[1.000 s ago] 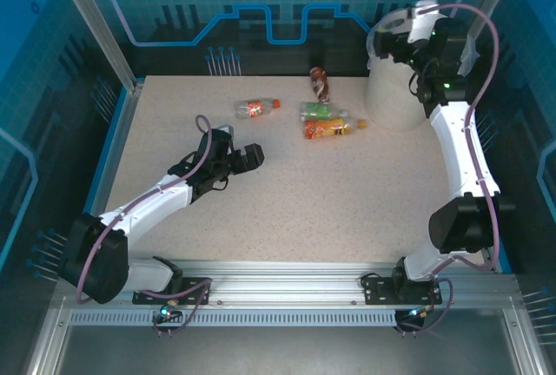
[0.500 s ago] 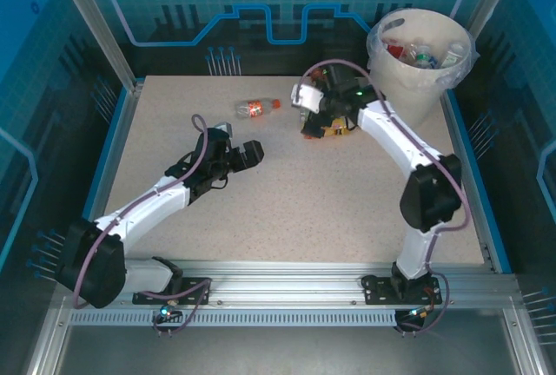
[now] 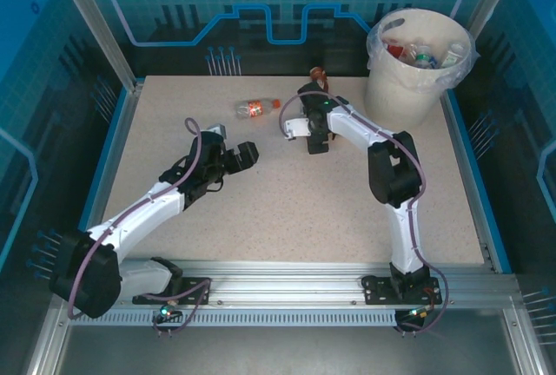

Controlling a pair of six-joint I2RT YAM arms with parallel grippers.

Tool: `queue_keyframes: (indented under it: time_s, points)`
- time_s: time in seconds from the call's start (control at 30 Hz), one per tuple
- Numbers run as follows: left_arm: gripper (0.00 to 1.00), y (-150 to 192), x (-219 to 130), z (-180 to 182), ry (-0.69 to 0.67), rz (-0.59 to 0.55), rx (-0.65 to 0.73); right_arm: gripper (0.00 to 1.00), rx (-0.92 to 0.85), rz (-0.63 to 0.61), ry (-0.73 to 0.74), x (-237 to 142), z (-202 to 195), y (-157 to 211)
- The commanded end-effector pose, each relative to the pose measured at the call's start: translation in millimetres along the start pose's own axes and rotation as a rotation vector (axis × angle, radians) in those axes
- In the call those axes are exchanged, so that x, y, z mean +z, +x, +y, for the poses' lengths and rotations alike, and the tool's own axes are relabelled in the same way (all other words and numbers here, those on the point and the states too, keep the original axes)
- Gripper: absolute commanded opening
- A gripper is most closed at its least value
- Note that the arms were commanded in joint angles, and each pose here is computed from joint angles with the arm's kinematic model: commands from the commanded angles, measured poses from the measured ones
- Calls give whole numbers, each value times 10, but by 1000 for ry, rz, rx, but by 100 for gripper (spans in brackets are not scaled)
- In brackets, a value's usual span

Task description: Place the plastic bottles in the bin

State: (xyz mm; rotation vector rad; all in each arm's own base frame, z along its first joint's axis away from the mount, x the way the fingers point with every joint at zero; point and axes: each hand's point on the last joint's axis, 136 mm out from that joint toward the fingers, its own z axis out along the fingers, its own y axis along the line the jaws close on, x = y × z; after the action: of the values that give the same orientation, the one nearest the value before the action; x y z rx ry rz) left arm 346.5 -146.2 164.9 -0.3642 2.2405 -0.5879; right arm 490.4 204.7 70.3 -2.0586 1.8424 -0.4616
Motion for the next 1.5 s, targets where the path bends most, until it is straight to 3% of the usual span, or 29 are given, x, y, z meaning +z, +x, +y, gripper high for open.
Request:
queue_keyframes:
  time_s: [0.0, 0.23, 0.63, 0.73, 1.03, 1.27, 1.47]
  points:
    - [99, -26, -52, 85, -24, -17, -3, 100, -64, 25, 49, 137, -142, -64]
    - [99, -30, -52, 99, -32, -17, 4, 96, -73, 19, -4, 299, -4, -99]
    - [99, -19, -15, 103, -31, -8, -3, 86, -24, -34, -161, 238, 344, -169]
    - [99, -19, -15, 111, -35, -10, 0, 87, -24, -21, -149, 283, 333, -152]
    - [99, -9, -1, 120, -37, -8, -1, 68, -1, -27, -91, 215, 215, -152]
    - [99, -8, 1, 115, -34, -7, -2, 56, 29, -100, -7, -58, 95, -215]
    - [99, -6, 10, 69, -12, -1, -8, 52, 39, -143, 76, -328, -35, -236]
